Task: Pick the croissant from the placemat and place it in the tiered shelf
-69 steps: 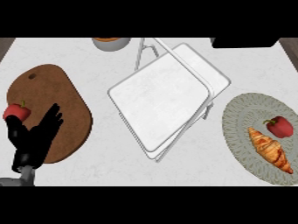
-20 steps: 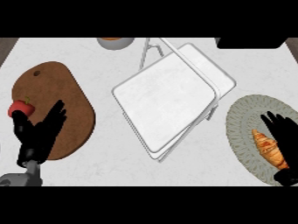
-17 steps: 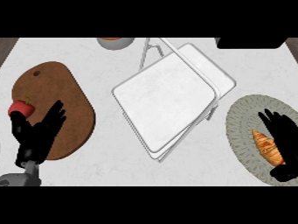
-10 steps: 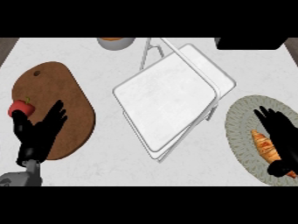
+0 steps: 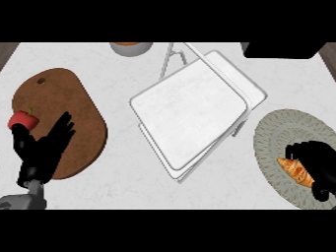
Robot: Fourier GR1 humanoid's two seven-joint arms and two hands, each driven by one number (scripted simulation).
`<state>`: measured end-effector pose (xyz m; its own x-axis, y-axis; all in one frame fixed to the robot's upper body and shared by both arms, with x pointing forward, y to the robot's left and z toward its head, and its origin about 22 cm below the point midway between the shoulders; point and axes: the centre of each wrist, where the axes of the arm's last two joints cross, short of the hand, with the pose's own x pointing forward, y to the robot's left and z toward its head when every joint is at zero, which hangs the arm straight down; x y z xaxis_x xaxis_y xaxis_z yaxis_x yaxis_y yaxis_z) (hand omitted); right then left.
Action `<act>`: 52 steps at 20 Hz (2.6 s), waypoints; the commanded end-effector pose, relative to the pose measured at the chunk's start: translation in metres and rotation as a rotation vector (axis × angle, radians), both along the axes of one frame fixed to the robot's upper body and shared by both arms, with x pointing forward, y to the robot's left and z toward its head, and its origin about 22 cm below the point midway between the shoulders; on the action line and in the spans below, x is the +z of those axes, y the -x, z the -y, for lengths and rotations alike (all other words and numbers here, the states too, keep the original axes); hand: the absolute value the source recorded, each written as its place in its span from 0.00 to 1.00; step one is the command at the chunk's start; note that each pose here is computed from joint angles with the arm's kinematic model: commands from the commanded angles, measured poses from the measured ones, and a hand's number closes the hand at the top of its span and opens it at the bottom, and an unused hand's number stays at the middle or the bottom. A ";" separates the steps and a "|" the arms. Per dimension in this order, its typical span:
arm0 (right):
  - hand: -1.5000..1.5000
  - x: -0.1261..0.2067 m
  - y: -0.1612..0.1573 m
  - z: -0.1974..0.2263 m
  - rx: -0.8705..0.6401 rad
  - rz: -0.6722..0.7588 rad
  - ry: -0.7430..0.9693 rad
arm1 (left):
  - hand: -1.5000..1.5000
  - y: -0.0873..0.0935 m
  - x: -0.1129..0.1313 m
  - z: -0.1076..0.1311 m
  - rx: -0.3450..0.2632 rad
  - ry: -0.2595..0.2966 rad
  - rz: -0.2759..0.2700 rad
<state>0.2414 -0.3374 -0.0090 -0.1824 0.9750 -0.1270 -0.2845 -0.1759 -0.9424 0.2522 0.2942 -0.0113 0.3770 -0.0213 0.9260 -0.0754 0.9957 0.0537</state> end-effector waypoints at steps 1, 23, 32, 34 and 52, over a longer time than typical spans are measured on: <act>1.00 -0.019 -0.007 -0.013 0.021 -0.049 -0.076 | 0.50 -0.002 -0.010 -0.015 0.010 0.008 -0.072; 1.00 0.090 0.100 -0.179 0.611 0.029 -0.874 | 0.50 0.017 -0.013 -0.014 0.083 0.003 -0.086; 1.00 0.197 0.148 -0.151 0.450 0.205 -0.885 | 0.50 0.014 -0.011 -0.007 0.050 -0.001 -0.063; 1.00 0.200 0.140 -0.155 0.426 0.223 -0.904 | 0.50 0.002 0.002 -0.003 0.035 0.010 -0.051; 1.00 0.270 0.032 -0.187 0.328 0.249 -0.930 | 0.50 0.005 -0.011 0.003 -0.006 0.006 -0.069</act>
<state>0.1949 -0.1494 0.2325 -0.4985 0.6732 0.5462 -0.0809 0.5912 -0.8024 0.2549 0.2897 -0.0090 0.3750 -0.0261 0.9267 -0.0659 0.9963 0.0547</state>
